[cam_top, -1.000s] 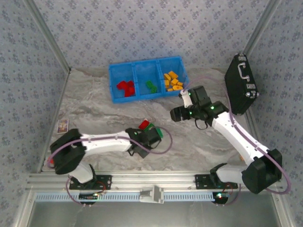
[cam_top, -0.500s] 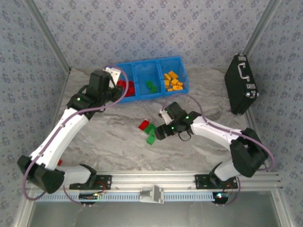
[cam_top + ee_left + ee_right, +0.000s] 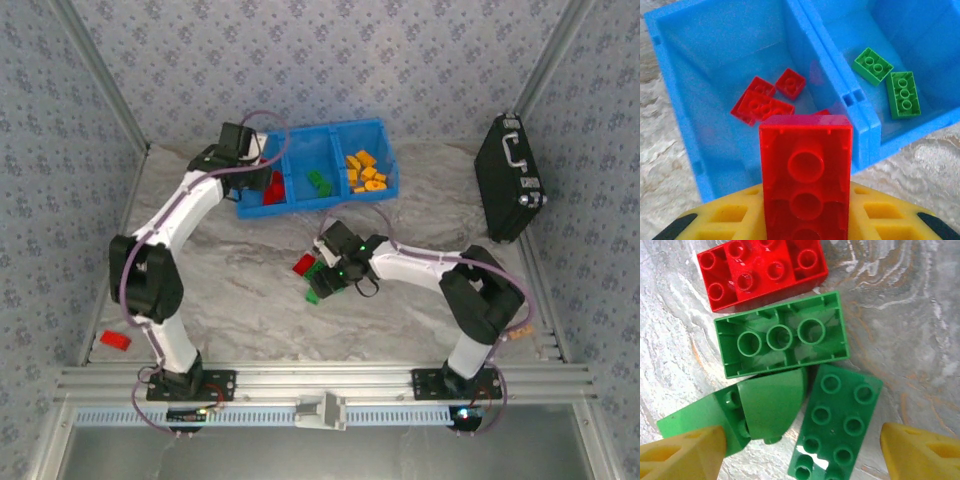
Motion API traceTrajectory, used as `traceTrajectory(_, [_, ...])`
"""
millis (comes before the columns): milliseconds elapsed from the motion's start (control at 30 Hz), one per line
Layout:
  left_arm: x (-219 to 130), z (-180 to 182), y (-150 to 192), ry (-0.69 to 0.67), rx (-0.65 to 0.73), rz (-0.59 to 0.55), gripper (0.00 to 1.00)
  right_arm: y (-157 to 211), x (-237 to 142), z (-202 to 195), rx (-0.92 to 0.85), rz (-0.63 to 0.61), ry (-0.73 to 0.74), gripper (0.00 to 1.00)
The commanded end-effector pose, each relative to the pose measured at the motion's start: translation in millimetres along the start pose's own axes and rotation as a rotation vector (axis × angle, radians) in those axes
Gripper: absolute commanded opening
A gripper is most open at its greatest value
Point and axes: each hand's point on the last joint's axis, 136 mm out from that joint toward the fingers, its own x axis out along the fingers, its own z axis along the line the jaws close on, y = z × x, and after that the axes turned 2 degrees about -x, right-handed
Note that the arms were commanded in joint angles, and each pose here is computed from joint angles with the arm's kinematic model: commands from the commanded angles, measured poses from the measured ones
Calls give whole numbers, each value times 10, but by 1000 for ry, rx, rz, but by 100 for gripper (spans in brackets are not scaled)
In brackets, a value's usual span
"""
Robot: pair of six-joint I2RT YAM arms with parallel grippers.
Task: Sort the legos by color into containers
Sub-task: Place the lego in the container, then pick up the lego from the center of the table.
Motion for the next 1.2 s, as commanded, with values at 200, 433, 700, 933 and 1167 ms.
traceTrajectory(200, [532,54,-45,11,-74,72,37,78,24,-86,-27,32,58,81])
traceTrajectory(433, [694,43,-3,43,-111,75,42,11,-215,48,-55,-63,-16,80])
traceTrajectory(700, [741,47,-27,38,-101,89,46,-31,-469,123,-95,-125,-53,82])
traceTrajectory(933, [672,32,-50,46,-107,84,62,143,-281,-66,-75,-45,15,81])
traceTrajectory(1167, [292,4,-218,60,-93,25,74,231,-69,-148,-88,29,57,81])
